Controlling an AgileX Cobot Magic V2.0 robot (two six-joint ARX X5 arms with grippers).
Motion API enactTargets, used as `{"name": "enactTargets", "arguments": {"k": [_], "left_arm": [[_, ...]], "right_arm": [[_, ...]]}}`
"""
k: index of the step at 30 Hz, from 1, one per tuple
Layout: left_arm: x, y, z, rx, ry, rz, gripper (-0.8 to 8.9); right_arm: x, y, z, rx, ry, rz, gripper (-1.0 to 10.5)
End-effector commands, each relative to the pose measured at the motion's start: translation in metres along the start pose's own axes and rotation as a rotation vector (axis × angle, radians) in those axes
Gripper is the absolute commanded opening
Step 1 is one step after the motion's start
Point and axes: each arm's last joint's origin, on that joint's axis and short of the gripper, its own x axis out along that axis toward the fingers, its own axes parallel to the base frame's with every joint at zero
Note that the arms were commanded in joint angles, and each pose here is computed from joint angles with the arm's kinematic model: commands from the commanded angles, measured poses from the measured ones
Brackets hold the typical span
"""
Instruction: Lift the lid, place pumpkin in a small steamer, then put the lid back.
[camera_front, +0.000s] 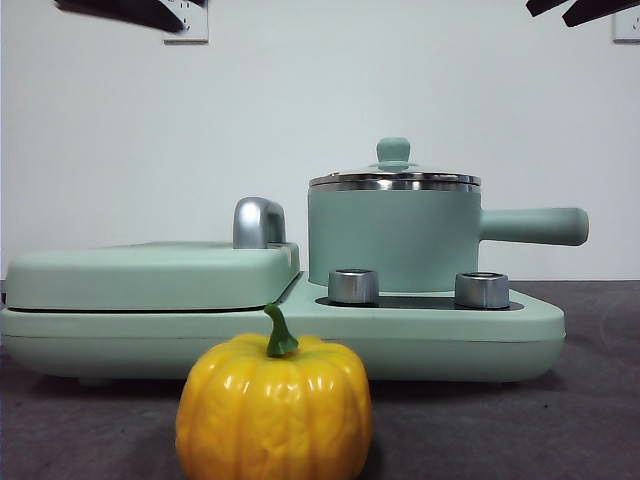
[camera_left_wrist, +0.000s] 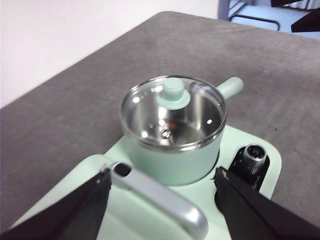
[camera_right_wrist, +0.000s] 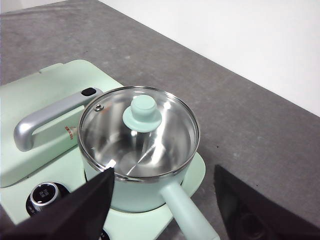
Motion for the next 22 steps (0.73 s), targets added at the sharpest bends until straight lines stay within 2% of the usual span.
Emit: {"name": "enactTargets", "arguments": {"k": [1,6,10,22], "left_arm": [[0.02,0.003,0.005,-0.074,-0.018,-0.004,3.39],[0.06,0.001,0.006,-0.103,-0.077,-0.05,3.39],[0.089,-0.005,0.006,-0.103,-0.118,-0.039,3.39],[0.156,-0.01,0.004,-0.09,-0.113,-0.06,3.39]], "right_arm": [[-0.002,0.0,0.008,0.002,-0.033,-0.003,3.2],[-0.002,-0.001,0.01,-0.014,-0.053,-0.009,3.2],[-0.002,-0.001,0.011,-0.018,-0.064,-0.012,3.2],[-0.002,-0.001,0.012,-0.018,-0.065,-0.013,3.2]]}}
